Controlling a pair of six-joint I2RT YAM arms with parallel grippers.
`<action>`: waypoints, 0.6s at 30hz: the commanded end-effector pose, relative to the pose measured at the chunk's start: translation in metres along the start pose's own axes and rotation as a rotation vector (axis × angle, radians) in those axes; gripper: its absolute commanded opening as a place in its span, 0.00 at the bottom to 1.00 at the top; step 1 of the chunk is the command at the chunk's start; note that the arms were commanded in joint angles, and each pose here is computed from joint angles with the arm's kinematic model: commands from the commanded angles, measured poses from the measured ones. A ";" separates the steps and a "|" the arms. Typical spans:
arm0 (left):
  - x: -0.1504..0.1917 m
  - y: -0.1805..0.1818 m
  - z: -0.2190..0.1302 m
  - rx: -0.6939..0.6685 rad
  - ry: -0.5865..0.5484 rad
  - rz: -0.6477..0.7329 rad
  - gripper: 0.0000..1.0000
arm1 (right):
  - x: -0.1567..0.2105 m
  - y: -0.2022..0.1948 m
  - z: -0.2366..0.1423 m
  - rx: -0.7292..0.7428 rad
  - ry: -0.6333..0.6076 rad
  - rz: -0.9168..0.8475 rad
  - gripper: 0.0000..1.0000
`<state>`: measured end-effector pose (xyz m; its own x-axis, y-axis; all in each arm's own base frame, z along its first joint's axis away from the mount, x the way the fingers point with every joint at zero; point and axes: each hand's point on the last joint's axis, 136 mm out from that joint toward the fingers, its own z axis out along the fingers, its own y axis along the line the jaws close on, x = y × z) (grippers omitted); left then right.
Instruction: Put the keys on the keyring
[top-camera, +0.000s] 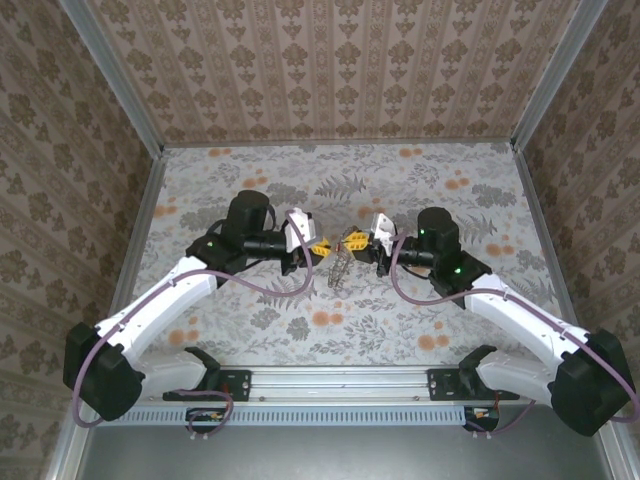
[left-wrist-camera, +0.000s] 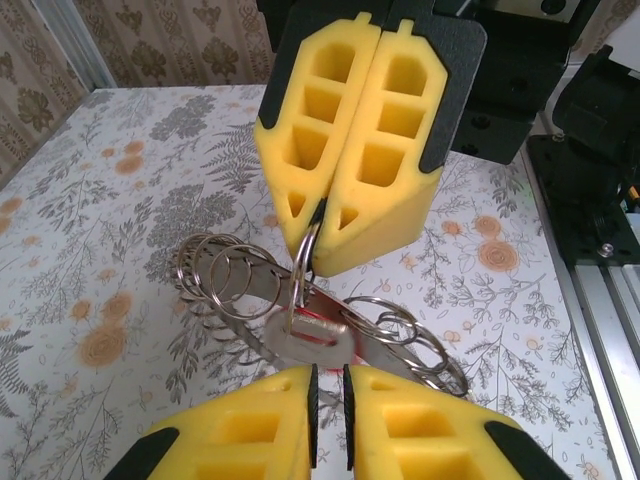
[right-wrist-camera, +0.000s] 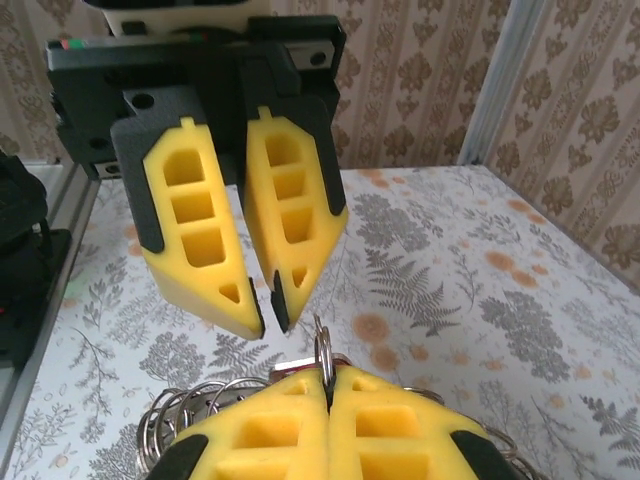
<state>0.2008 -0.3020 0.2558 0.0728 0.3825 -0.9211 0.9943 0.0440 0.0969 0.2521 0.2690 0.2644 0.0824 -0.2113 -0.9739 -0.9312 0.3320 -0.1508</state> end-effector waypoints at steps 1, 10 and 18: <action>-0.008 0.002 -0.003 -0.006 -0.039 0.035 0.17 | -0.027 0.007 -0.006 -0.031 -0.105 -0.034 0.00; -0.018 0.005 -0.016 -0.049 -0.057 0.175 0.19 | -0.030 0.011 -0.006 -0.062 -0.113 -0.029 0.00; -0.021 -0.001 -0.004 0.019 -0.073 0.184 0.20 | -0.036 0.009 -0.002 -0.070 -0.142 -0.008 0.00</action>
<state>0.2032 -0.3002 0.2678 0.2052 0.3467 -0.9153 0.9751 0.0081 0.2217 0.2442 0.2738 0.2798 0.0940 -0.1402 -0.9856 -0.9471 0.2927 -0.1319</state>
